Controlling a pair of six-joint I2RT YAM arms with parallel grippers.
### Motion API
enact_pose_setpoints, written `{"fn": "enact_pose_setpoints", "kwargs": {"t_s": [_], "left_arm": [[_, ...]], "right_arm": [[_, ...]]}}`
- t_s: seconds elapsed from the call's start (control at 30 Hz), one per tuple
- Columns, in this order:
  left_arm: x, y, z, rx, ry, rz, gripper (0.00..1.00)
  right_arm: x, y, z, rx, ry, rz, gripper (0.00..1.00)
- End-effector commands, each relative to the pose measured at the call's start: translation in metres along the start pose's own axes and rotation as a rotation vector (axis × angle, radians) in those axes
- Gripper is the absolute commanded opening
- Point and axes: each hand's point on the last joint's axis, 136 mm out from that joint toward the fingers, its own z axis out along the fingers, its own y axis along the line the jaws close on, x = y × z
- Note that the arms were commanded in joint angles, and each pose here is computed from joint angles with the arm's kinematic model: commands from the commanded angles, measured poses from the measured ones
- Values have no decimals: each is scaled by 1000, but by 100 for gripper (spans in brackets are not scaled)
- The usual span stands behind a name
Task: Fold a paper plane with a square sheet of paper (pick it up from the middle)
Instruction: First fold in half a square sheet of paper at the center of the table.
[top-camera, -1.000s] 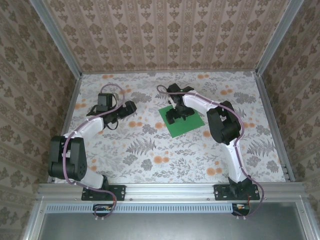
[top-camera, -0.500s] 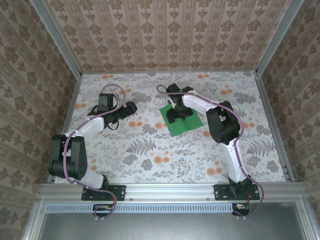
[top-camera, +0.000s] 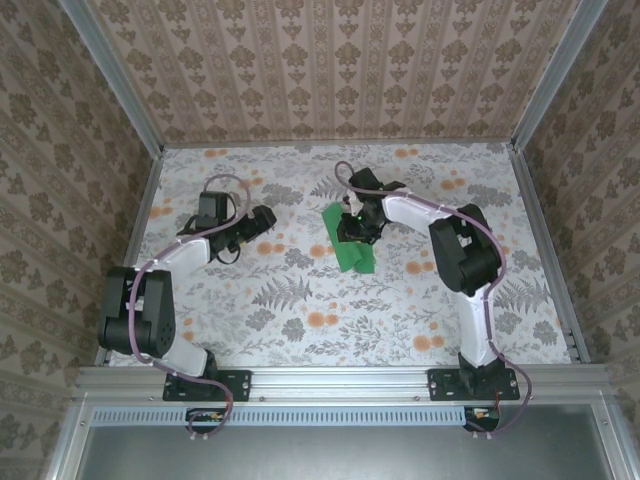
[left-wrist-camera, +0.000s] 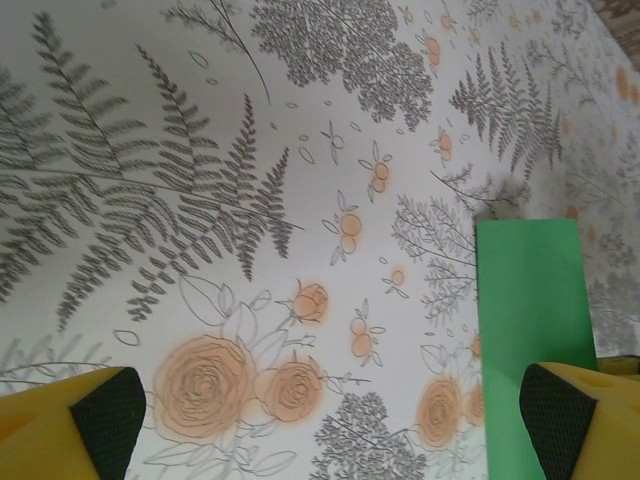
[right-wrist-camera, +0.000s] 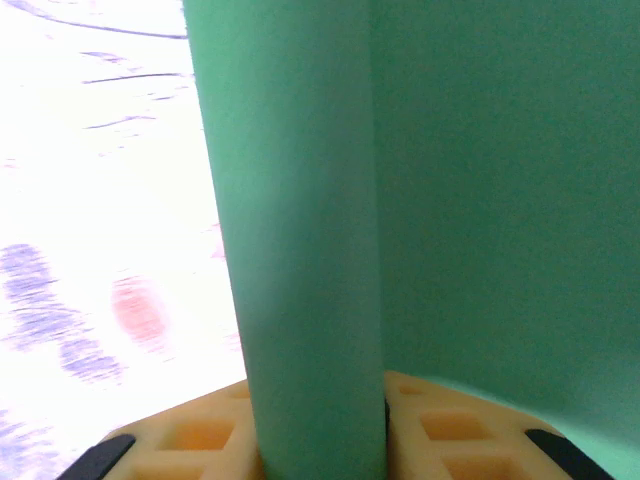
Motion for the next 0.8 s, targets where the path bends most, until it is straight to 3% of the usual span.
{"fn": "enact_pose_setpoints", "kwargs": {"t_s": [0.0,0.17,0.53,0.77], "left_arm": [[6,-20,0,112,20,-37,100],[16,-42,1,198,65,-31,97],[53,-81,34,309,195,-50,81],[73,-102,55,355,284,-32,66]], "right_arm": [[-12,74,-38,-372,-60,66,29],[-6,87,-48,-516,-72,139,29],[23,20,-2,-262,-39,244,37],[30,9,2,-226,-31,246,43]]}}
